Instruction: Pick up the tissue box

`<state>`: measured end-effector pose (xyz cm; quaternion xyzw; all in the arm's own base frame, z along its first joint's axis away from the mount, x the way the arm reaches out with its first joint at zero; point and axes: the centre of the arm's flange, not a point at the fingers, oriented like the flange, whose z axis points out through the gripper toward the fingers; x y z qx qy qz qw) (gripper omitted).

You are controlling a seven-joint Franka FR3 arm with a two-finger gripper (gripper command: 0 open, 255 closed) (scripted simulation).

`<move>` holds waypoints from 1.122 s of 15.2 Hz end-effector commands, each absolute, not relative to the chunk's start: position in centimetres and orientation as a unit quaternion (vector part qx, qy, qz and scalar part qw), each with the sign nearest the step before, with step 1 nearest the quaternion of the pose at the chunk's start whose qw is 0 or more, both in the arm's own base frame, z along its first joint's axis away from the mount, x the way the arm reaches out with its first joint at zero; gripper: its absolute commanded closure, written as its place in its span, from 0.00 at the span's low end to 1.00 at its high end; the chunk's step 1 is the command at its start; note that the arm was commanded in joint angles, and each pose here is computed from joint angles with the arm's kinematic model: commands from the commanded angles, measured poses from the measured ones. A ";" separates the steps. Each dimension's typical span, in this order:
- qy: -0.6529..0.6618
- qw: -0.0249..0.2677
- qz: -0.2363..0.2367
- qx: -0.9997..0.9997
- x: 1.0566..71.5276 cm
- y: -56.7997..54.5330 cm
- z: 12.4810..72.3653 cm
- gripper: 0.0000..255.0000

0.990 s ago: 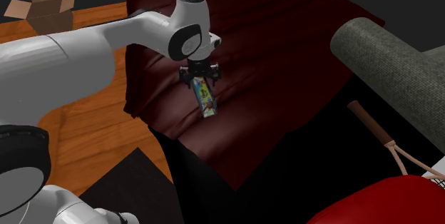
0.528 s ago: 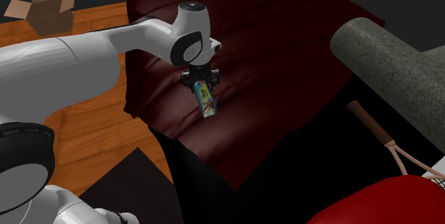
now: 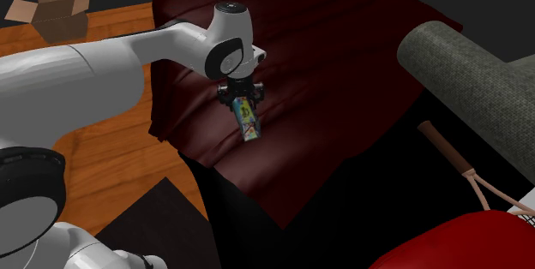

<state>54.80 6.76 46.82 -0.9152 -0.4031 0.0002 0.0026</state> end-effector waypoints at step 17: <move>-0.403 0.002 0.001 -0.915 54.8 6.7 54.7 1.00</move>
